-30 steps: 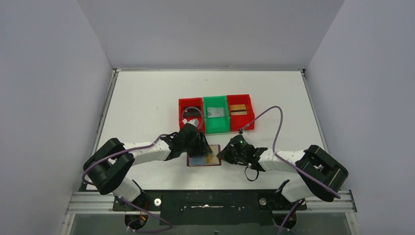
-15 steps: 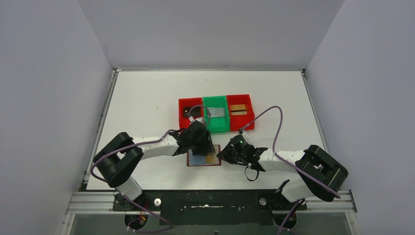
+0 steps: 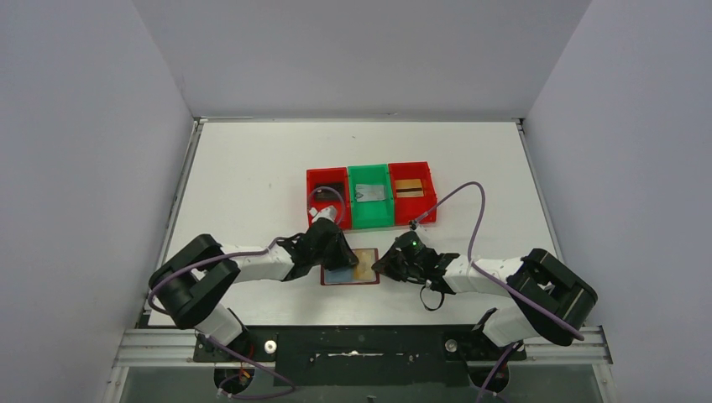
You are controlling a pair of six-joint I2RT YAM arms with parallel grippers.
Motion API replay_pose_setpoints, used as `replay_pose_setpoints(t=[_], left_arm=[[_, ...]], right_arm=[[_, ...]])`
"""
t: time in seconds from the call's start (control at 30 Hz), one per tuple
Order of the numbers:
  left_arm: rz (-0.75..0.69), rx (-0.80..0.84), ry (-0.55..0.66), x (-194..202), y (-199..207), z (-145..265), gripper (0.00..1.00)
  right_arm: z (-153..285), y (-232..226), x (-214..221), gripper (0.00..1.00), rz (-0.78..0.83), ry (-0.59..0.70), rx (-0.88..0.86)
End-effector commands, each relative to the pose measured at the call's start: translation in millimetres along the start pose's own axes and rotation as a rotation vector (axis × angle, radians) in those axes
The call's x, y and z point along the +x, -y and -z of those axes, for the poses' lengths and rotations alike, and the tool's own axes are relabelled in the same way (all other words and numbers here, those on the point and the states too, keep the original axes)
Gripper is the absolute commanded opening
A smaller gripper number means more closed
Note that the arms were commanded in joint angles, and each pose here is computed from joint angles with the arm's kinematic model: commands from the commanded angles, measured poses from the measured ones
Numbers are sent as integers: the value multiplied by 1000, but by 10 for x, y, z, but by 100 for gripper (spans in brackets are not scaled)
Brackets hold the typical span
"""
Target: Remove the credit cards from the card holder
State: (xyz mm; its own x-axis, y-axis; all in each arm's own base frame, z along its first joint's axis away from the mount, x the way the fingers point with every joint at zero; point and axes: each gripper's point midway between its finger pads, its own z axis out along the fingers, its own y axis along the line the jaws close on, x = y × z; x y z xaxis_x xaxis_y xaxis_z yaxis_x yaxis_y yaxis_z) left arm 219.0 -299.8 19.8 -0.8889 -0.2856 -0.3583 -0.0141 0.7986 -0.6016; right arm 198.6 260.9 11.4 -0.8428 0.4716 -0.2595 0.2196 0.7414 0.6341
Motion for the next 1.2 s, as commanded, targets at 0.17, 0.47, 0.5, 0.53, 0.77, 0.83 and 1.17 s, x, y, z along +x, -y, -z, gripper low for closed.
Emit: replay_pose_setpoints(t=[0.17, 0.47, 0.5, 0.53, 0.77, 0.83, 1.17], left_arm=[[105, 311, -126, 310, 356, 196, 16], [106, 449, -152, 352, 528, 293, 15], [106, 453, -152, 351, 534, 298, 15], [104, 453, -152, 348, 543, 302, 15], [98, 377, -131, 335, 409, 273, 16], [94, 361, -126, 333, 377, 276, 18], [71, 311, -92, 274, 313, 311, 20]], right_arm=[[-49, 549, 158, 0, 31, -39, 182], [-57, 557, 168, 0, 29, -43, 185], [-58, 557, 166, 0, 27, -42, 184], [-59, 551, 166, 0, 27, -42, 182], [-62, 553, 159, 0, 27, -40, 187], [-59, 564, 156, 0, 26, -37, 192], [-68, 562, 161, 0, 28, -41, 193]])
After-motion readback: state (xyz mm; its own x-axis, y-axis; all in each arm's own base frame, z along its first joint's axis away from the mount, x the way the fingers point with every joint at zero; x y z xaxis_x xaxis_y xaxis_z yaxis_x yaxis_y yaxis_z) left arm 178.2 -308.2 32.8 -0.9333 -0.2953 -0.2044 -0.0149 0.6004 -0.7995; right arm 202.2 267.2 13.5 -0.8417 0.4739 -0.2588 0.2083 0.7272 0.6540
